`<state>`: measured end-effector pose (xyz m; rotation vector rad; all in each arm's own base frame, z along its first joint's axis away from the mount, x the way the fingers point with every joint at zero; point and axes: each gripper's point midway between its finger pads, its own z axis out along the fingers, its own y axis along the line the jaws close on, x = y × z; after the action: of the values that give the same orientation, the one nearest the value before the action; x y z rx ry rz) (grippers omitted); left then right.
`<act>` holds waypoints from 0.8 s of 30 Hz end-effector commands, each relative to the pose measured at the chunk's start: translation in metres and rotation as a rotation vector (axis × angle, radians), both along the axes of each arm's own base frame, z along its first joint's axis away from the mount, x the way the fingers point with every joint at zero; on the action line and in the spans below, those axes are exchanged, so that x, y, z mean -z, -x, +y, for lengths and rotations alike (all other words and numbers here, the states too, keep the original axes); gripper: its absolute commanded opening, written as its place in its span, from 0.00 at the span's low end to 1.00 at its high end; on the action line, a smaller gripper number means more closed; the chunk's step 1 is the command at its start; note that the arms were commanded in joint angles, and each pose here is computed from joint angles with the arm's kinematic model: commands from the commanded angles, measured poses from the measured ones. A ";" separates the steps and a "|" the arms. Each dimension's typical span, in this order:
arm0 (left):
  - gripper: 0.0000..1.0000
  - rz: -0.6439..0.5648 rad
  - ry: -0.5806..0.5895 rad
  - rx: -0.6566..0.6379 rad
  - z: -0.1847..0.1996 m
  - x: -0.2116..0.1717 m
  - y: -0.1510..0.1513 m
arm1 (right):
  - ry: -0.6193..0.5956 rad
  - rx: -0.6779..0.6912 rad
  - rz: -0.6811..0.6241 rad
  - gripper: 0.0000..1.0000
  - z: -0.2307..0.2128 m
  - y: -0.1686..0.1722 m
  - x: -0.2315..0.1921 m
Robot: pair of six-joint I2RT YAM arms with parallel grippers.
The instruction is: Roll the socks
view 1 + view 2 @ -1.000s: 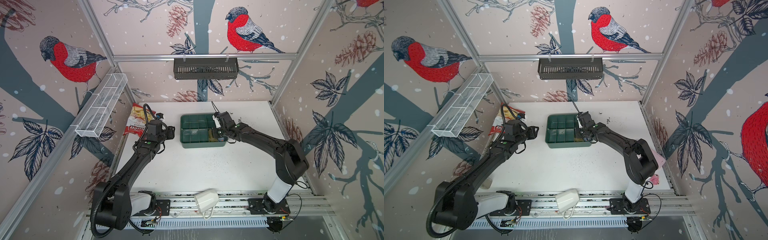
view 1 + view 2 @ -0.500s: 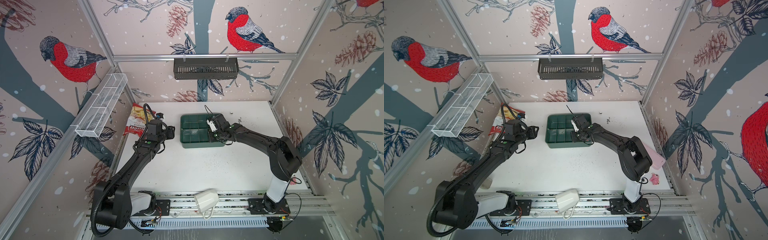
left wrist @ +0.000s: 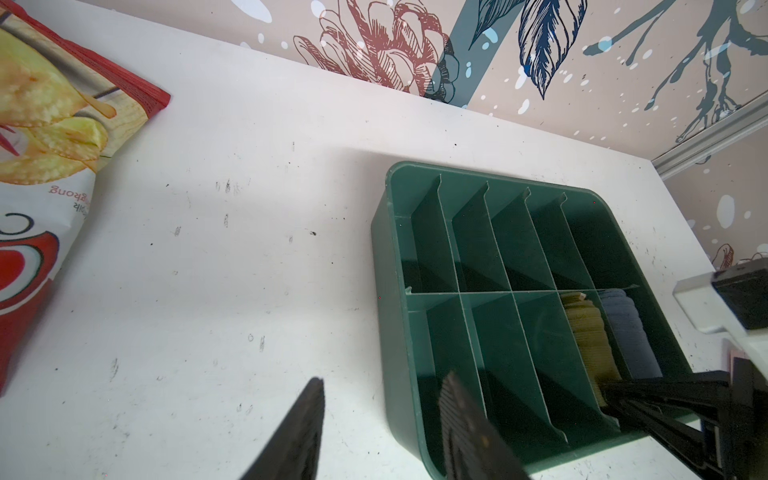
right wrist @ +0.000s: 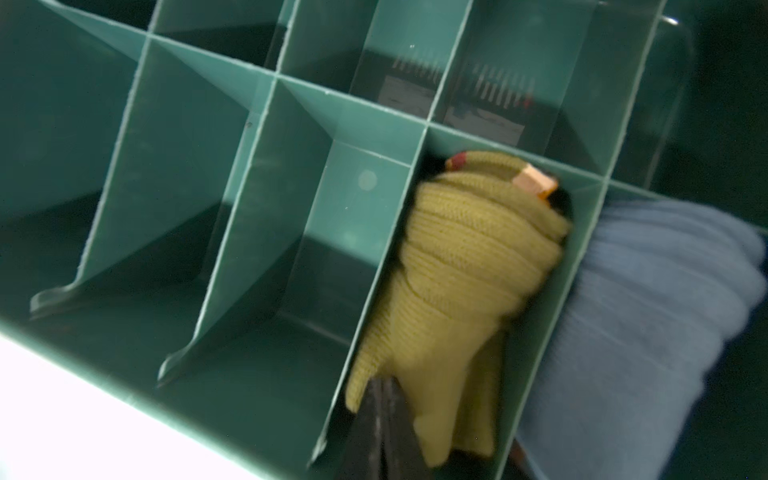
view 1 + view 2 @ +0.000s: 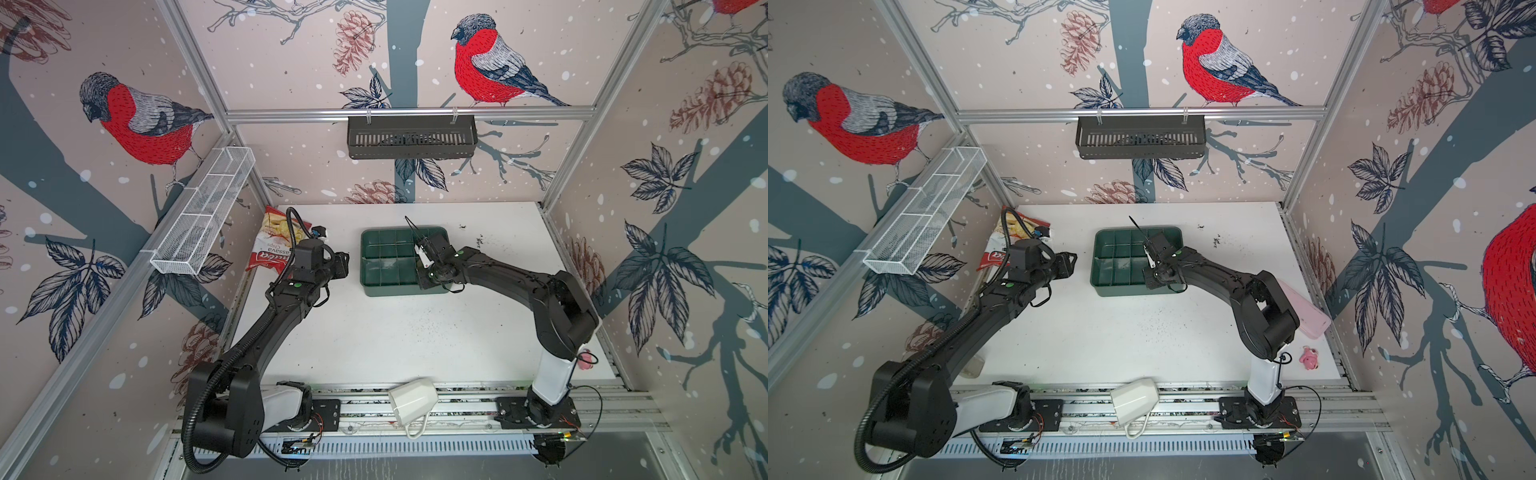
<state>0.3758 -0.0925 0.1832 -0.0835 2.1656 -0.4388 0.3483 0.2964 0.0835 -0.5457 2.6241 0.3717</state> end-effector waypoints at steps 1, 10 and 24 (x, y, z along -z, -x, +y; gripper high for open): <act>0.47 -0.045 -0.005 0.007 0.000 -0.009 -0.004 | 0.049 -0.008 0.030 0.06 -0.005 0.006 0.012; 0.48 -0.031 -0.005 0.004 0.001 -0.003 -0.006 | -0.118 -0.045 -0.050 0.15 0.012 0.007 -0.041; 0.53 -0.120 -0.033 -0.067 0.019 -0.010 -0.001 | -0.374 0.318 -0.364 0.36 -0.111 -0.025 -0.137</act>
<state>0.3683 -0.0796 0.1756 -0.1075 2.1401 -0.3922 0.3641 0.2052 0.2032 -0.1456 2.2543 0.6221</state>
